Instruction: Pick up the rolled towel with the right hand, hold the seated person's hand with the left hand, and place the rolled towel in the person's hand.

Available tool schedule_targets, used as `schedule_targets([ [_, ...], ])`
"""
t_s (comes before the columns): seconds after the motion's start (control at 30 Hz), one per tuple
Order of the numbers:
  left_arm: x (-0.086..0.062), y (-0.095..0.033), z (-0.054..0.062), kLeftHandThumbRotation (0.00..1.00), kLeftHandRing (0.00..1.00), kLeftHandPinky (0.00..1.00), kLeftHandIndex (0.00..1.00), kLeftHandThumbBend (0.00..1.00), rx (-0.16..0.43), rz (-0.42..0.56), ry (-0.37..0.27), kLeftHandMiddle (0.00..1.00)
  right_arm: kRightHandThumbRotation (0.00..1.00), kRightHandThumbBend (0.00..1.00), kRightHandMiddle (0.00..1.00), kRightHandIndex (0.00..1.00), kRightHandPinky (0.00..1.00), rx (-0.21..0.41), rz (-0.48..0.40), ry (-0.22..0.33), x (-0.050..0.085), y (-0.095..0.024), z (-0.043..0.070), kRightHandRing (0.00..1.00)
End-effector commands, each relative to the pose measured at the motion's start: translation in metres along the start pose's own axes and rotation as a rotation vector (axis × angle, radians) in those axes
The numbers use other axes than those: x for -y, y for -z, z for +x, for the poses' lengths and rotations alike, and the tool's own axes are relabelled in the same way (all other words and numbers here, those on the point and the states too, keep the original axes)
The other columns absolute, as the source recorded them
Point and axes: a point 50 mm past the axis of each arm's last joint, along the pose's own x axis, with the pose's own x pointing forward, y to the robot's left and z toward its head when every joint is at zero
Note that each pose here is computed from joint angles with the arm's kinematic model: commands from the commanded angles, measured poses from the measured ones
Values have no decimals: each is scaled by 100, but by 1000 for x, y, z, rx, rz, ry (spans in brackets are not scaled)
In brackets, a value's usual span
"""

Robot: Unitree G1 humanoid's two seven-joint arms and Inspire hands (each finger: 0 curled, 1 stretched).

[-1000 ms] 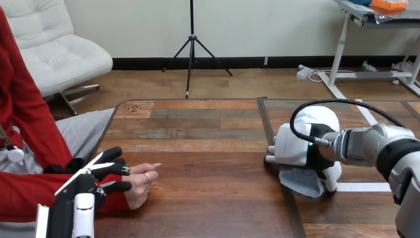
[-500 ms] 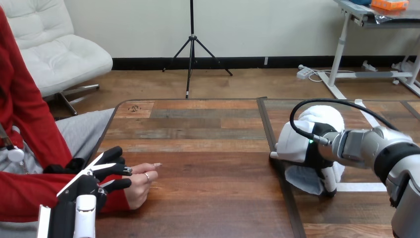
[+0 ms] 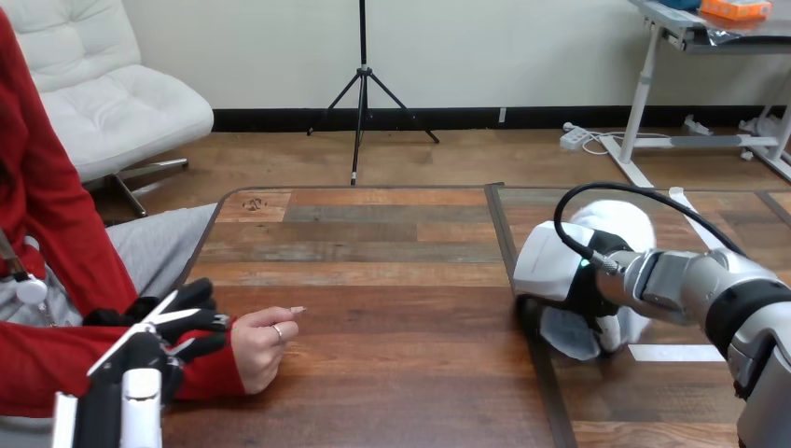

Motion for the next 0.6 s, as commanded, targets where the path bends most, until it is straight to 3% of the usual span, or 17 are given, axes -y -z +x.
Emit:
schedule_targets([
  [0.0, 9, -11, 12, 100, 80, 69, 54, 52, 89, -51, -15, 80, 0, 68, 25, 33, 14, -37, 36, -43, -15, 4, -6, 19],
  [0.3, 10, -9, 15, 100, 78, 65, 53, 50, 93, -53, -8, 79, 0, 66, 26, 33, 15, -49, 87, -6, -8, 10, -7, 19],
  [0.57, 12, -8, 17, 100, 78, 64, 53, 49, 97, -60, 2, 79, 0, 71, 32, 36, 19, -66, 199, 78, 1, 18, -11, 25],
])
